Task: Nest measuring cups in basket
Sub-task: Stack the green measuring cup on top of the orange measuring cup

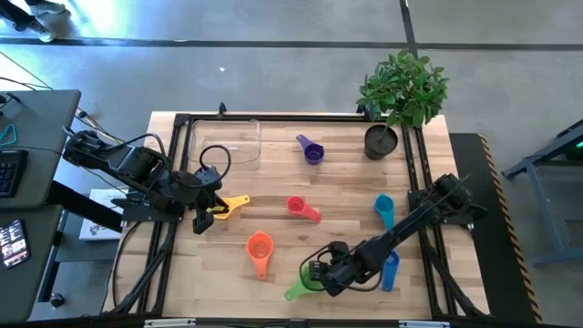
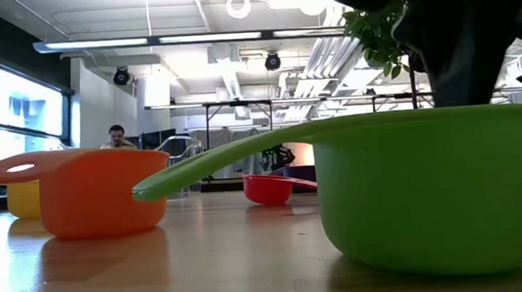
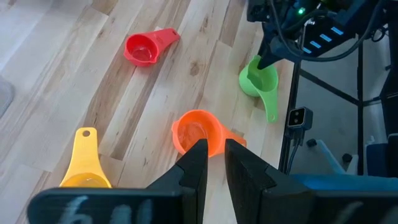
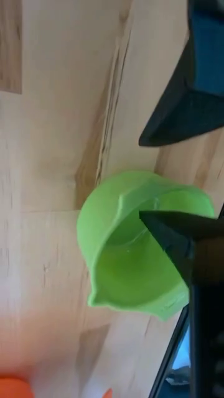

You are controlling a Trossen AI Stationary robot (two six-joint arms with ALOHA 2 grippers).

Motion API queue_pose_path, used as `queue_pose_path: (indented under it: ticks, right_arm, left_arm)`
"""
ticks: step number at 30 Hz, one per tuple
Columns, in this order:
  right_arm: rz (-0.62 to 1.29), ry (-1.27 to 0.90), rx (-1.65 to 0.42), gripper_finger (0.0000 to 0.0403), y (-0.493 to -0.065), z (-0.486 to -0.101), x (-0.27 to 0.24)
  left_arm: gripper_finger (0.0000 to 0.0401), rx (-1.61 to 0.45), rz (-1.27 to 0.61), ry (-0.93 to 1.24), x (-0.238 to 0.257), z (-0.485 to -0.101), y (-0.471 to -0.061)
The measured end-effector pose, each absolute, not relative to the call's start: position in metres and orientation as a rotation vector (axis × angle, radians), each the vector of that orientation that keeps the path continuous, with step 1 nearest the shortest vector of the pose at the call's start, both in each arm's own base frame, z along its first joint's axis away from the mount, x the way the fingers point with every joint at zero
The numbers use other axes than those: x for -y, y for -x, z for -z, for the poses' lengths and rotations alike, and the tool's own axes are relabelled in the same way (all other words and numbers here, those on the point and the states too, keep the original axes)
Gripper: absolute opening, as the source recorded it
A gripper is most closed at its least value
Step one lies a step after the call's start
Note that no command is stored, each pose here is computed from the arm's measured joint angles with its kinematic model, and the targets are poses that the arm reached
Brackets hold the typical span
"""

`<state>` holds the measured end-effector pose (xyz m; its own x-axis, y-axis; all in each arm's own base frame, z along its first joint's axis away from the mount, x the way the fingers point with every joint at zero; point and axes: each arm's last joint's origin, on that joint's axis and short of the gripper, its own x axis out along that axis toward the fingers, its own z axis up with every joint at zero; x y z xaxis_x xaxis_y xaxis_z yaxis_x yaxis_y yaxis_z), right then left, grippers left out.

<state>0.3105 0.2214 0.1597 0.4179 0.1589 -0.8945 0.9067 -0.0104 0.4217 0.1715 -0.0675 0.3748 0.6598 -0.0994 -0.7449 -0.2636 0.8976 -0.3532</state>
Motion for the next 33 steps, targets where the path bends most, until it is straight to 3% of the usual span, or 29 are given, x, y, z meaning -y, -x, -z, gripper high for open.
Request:
queue_pose_path:
  ticks: [10, 20, 33]
  right_arm:
    - [0.761, -1.438, -1.012, 0.0011, -0.310, -0.159, -0.221]
    - [0.717, -1.410, -0.999, 0.0004, -0.313, -0.163, -0.222]
    - [0.581, -1.184, -0.923, 0.0003, -0.355, -0.210, -0.191]
  left_arm:
    - [0.0047, -0.853, -0.097, 0.461, 0.067, -0.375, -0.171]
    - [0.0047, -0.853, -0.097, 0.461, 0.067, -0.375, -0.171]
    - [0.0047, -0.850, -0.106, 0.469, 0.067, -0.375, -0.172]
